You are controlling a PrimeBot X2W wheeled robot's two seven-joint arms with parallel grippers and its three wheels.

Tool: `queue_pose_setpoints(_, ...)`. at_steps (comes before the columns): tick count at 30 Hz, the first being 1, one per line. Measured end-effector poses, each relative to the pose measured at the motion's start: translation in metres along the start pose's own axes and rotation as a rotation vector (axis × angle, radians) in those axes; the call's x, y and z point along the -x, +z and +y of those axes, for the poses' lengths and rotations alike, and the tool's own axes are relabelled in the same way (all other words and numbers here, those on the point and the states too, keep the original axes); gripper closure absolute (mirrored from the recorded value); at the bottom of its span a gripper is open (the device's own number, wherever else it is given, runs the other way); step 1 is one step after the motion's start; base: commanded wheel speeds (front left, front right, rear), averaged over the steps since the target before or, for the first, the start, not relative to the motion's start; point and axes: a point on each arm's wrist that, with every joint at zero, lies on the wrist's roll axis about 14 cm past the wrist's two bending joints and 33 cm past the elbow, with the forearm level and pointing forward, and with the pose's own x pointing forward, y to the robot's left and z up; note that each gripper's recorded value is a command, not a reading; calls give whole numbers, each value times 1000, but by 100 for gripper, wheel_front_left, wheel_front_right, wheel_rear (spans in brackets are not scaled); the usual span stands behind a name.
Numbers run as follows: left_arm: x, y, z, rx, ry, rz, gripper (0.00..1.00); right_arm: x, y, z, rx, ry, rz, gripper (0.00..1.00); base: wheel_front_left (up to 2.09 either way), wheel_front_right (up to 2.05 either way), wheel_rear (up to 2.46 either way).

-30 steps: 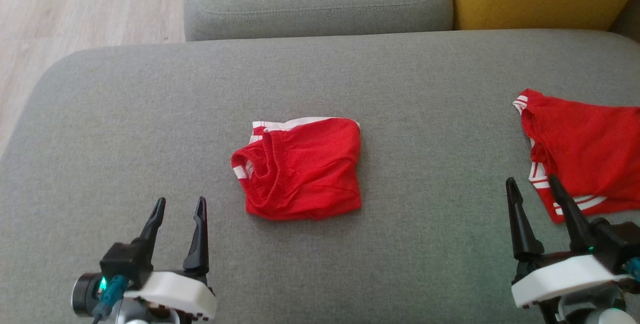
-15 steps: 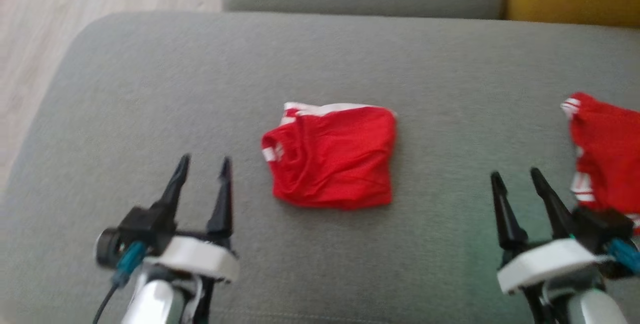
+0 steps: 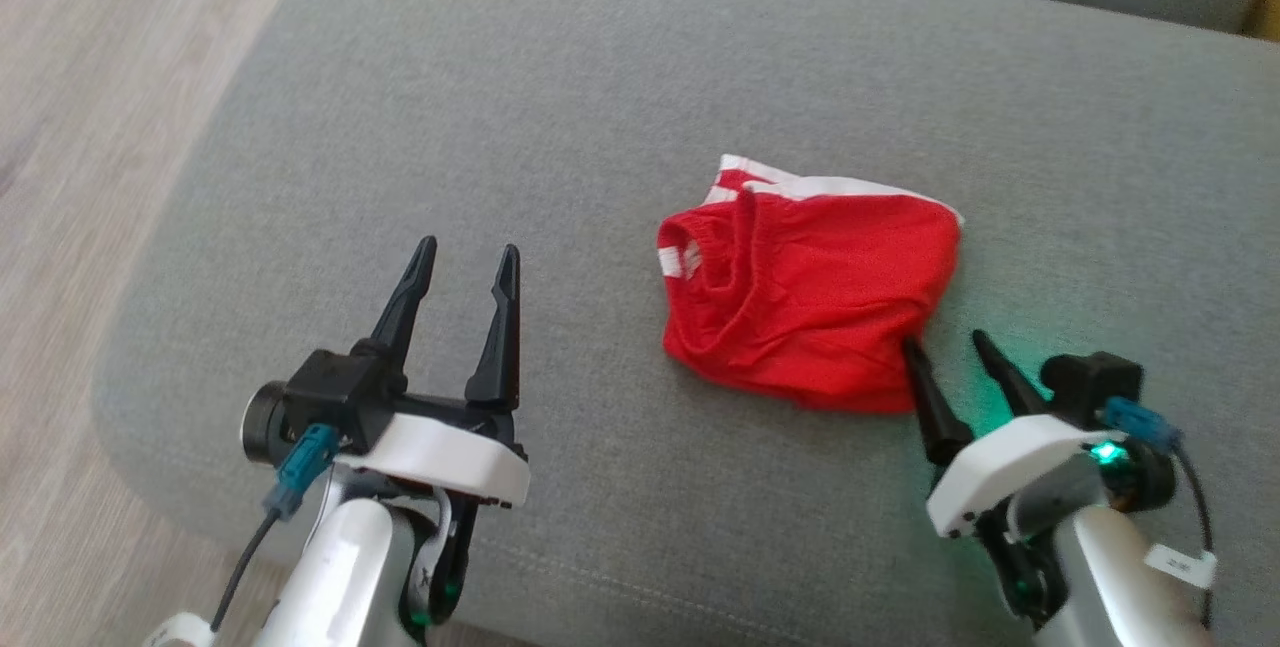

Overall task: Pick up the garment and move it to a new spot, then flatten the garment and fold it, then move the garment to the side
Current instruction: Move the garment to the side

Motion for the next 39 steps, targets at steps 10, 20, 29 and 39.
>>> queue_pose_setpoints(10, -5, -6, -2, -8, -7, 15, 0, -16, -23, 16, -18, 61, 130, 100, 0, 0, 0)
queue_pose_setpoints(20, -14, -9, -15, -7, -57, 16, 0, -9, -24, 14, -42, 63, 127, 100, 0, 0, 0)
queue_pose_setpoints(29, -19, -11, -26, -4, -96, 15, 0, 0, -5, -3, -38, 40, 63, 100, 0, 0, 0)
queue_pose_setpoints(39, -29, -9, -45, -6, -159, 1, 0, 34, 16, -38, -20, -59, -21, 100, 0, 0, 0)
